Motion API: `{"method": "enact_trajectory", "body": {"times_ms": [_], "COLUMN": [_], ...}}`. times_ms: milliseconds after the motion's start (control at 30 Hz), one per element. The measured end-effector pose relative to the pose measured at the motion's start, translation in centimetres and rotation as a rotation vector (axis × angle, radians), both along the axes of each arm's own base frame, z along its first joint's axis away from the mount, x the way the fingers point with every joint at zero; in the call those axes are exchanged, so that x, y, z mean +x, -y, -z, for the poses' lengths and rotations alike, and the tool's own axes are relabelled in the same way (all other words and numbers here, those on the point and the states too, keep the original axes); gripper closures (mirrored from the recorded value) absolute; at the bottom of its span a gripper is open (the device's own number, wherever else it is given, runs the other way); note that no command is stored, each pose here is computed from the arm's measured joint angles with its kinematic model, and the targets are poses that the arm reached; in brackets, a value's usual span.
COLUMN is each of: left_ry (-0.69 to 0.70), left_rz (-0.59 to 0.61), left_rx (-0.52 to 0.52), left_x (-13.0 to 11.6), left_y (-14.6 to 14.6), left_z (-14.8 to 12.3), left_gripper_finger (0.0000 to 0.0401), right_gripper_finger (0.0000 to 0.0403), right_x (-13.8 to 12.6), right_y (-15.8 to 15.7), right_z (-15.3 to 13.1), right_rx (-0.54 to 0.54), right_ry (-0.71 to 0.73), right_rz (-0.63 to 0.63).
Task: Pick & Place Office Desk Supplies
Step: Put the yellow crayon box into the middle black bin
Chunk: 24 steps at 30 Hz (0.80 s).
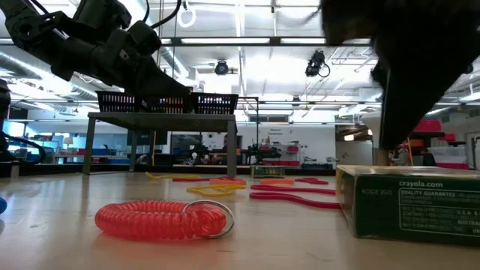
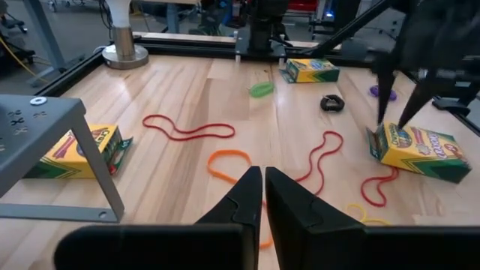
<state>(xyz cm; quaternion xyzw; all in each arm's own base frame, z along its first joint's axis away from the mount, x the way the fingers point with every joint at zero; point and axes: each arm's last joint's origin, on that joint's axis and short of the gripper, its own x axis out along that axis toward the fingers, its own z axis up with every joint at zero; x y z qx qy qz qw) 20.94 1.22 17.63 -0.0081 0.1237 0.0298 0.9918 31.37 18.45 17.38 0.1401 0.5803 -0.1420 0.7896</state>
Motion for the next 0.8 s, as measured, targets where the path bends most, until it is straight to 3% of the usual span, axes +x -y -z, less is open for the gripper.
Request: {"method": "enact_trajectory", "body": {"times_ms": [200, 467, 800], "left_ry": [-0.005, -0.034, -0.049], "left_rz": [0.001, 0.003, 0.003], "left_rx": [0.001, 0.007, 0.006], "left_x": [0.0, -0.1, -0.1], "left_y": [0.0, 0.0, 0.0], "left_z": [0.1, 0.3, 0.5], "left_gripper_finger": [0.0372, 0.0373, 0.0373], "right_gripper_finger": [0.0239, 0.0234, 0.0238], "right_x": [0.7, 0.3, -0.6], "right_y": [2.8, 3.1, 3.6], "right_z": [1.5, 0.0, 4.2], "right_rx": [0.069, 0.114, 0.335], "right_ry": [-0.055, -0.025, 0.149], "right_rz": [-0.042, -0.084, -0.095]}}
